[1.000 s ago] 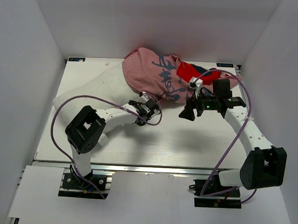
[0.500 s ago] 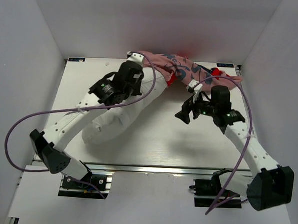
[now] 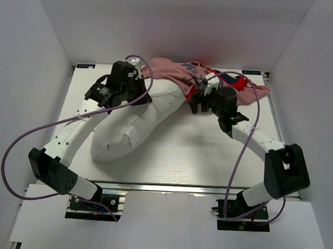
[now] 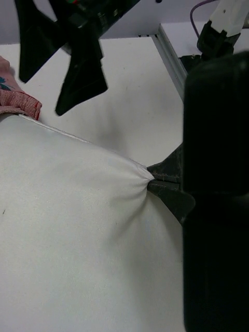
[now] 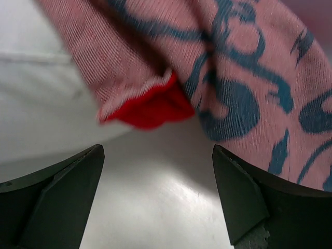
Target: Put the pillow into the pillowcase
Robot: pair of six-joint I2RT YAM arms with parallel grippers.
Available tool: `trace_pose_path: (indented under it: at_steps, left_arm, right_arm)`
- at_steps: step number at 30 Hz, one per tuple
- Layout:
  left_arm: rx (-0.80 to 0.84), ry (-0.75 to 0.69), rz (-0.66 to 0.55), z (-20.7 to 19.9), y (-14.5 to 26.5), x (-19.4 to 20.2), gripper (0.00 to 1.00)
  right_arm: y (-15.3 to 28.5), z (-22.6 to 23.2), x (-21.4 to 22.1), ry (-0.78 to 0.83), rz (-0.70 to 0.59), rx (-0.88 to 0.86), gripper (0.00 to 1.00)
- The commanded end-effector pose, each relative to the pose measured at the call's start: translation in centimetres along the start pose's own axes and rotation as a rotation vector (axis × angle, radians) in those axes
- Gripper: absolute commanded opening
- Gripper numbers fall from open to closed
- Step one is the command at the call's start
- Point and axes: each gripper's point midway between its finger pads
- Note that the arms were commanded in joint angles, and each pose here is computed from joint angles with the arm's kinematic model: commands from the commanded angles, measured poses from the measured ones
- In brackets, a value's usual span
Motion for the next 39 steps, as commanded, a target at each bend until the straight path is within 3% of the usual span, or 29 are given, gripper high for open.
trace_pose_path:
  at_steps: [1,10,16,17,18,20,23,33,39]
  left_arm:
    - [0.170,0.033,-0.105,-3.4,2.8,-3.2,0.00]
    - [0.242,0.066,-0.124,-4.5,3.7,-4.8,0.00]
    - [0.252,0.070,-0.108,-4.1,3.5,-5.0,0.00]
    - [0.250,0.069,-0.106,-4.0,3.4,-5.0,0.00]
    - [0.249,0.069,-0.110,-3.8,3.5,-5.2,0.00]
    - [0.243,0.068,-0.106,-3.5,3.4,-5.2,0.00]
    - [0.243,0.058,-0.097,-3.3,3.0,-5.1,0.00]
    - [0.321,0.040,-0.066,-4.5,2.8,-4.8,0.00]
    - [0.343,0.022,-0.090,-5.4,4.6,-5.6,0.00]
  right_arm:
    - [-2.6,-1.2,-6.3,-0.053,-0.166,0.062,0.89]
    - [-6.0,0.9,-5.2,-0.123,-0.105,0.004,0.85]
    - [-7.5,0.3,-5.0,-0.093,-0.089,0.012,0.53]
    - [-7.5,0.3,-5.3,-0.090,-0.094,0.006,0.39]
    - [-7.3,0.2,-5.7,-0.091,-0.100,-0.006,0.32]
    - [-6.2,1.4,-7.4,-0.067,-0.134,-0.092,0.13]
    - [-4.0,3.8,-10.0,-0.003,-0.204,-0.216,0.00]
    - [4.1,14.4,-23.4,0.019,-0.421,-0.516,0.00]
    - [6.9,16.3,-29.4,-0.077,-0.468,-0.597,0.00]
Point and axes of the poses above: each gripper's point midway between its finger pads, its own y axis back along the fingers, its own z axis along the line the jaws close on, x = y × z, and after that the axes turned 3 degrees about y, right-handed
